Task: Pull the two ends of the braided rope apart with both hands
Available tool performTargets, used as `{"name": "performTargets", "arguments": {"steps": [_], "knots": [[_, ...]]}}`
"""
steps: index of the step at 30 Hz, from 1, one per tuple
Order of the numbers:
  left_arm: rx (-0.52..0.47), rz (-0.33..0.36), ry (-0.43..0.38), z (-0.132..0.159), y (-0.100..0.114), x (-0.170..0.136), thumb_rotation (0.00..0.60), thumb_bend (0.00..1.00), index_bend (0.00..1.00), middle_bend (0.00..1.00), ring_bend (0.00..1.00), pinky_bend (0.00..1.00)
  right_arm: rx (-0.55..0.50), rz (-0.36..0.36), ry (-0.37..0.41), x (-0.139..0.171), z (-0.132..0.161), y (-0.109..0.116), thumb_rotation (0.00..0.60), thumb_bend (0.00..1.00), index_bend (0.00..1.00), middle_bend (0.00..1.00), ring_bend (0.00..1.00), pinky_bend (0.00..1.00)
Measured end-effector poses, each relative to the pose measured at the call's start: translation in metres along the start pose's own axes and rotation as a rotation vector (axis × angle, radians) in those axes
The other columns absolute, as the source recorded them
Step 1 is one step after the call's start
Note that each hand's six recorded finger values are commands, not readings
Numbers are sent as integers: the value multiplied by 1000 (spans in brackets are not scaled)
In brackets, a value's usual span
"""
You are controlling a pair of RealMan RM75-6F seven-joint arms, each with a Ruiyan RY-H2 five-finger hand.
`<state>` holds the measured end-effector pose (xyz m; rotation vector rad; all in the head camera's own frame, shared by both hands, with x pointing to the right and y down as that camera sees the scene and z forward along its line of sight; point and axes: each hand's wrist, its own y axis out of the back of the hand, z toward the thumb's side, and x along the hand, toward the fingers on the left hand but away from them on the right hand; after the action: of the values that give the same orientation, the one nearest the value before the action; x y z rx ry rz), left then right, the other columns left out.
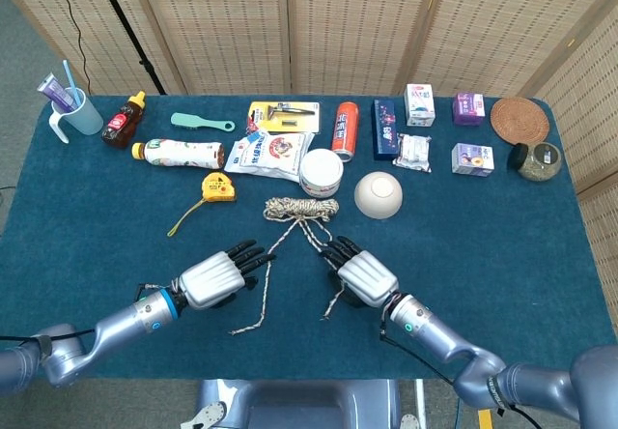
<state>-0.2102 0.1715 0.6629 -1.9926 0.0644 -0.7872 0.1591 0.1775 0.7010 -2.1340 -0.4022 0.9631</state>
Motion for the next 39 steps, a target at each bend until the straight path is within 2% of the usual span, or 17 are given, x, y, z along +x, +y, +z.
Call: {"name": "performTargets", "arguments": {"steps": [14, 39], "knots": [[1, -38, -38, 17, -12, 35, 600, 362, 442, 0, 0, 0, -17, 2, -32, 2, -13, -3, 600, 438, 601, 157, 0, 0], [-29, -65, 0, 22, -30, 56, 600, 361, 458, 0, 0, 0, -37, 9, -52, 3, -21, -4, 600, 439, 601, 157, 0, 0]]}}
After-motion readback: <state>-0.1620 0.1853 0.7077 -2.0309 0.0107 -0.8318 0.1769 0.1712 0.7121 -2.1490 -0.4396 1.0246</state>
